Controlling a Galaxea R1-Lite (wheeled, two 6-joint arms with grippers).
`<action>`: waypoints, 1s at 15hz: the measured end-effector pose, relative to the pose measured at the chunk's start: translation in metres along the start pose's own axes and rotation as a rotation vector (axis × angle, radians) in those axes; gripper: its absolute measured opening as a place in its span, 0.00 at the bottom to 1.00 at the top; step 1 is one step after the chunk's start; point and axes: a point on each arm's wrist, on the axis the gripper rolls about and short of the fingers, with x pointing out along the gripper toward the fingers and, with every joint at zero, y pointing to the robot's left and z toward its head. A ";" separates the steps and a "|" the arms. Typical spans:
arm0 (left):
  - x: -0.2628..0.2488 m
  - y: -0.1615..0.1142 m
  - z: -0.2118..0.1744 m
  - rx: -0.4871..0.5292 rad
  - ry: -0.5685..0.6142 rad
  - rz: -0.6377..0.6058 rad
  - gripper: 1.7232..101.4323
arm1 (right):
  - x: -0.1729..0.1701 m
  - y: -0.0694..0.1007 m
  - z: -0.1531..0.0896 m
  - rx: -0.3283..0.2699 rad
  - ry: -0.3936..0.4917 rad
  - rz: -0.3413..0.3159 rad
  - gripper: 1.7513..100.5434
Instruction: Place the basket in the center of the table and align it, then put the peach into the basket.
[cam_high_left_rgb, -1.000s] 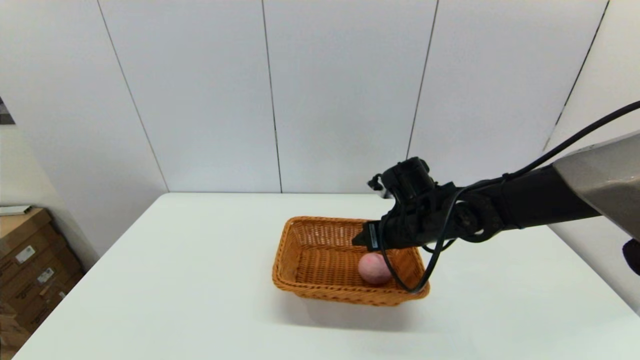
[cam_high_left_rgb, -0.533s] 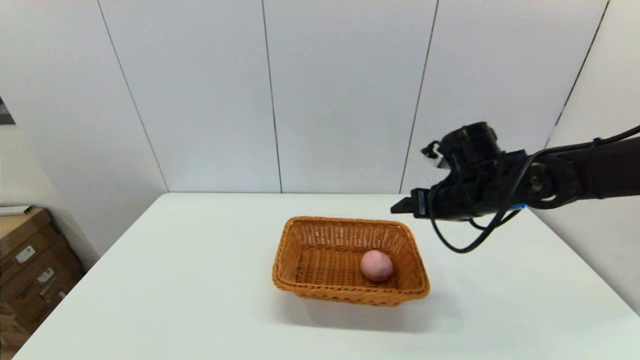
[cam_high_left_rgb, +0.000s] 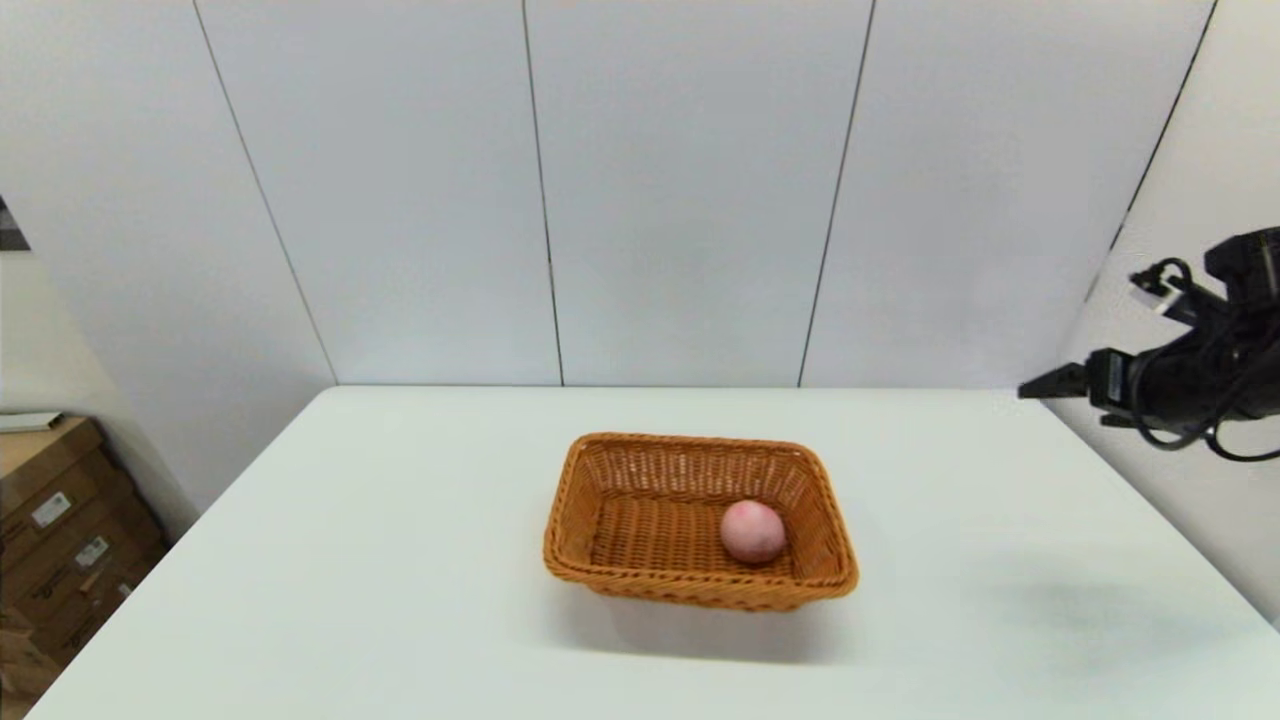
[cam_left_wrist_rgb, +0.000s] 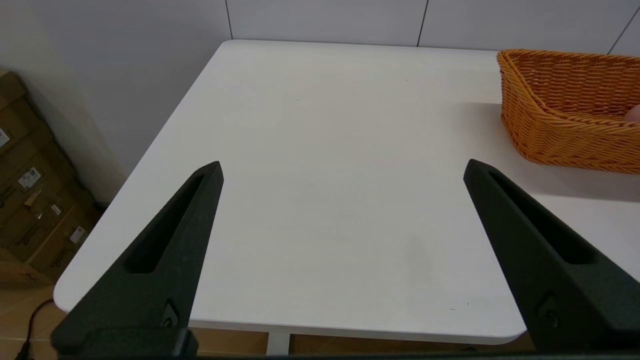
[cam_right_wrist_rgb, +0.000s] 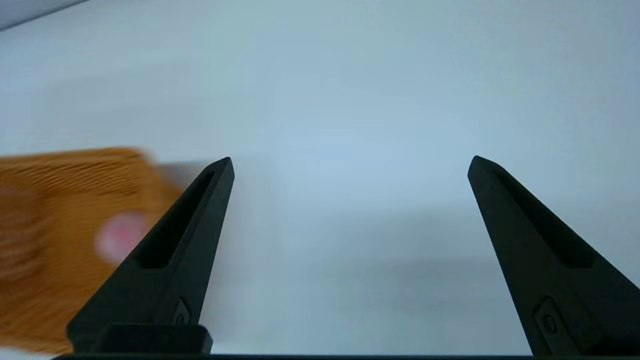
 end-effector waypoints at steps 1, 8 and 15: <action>0.000 0.000 0.000 0.000 0.000 0.000 0.96 | -0.006 -0.010 -0.002 -0.001 -0.003 -0.017 0.94; 0.000 0.000 0.000 -0.006 -0.002 -0.002 0.96 | -0.064 0.006 -0.017 -0.041 -0.039 0.049 0.96; 0.000 0.000 0.000 -0.006 -0.002 -0.001 0.96 | -0.117 0.040 -0.047 -0.128 -0.085 0.147 0.96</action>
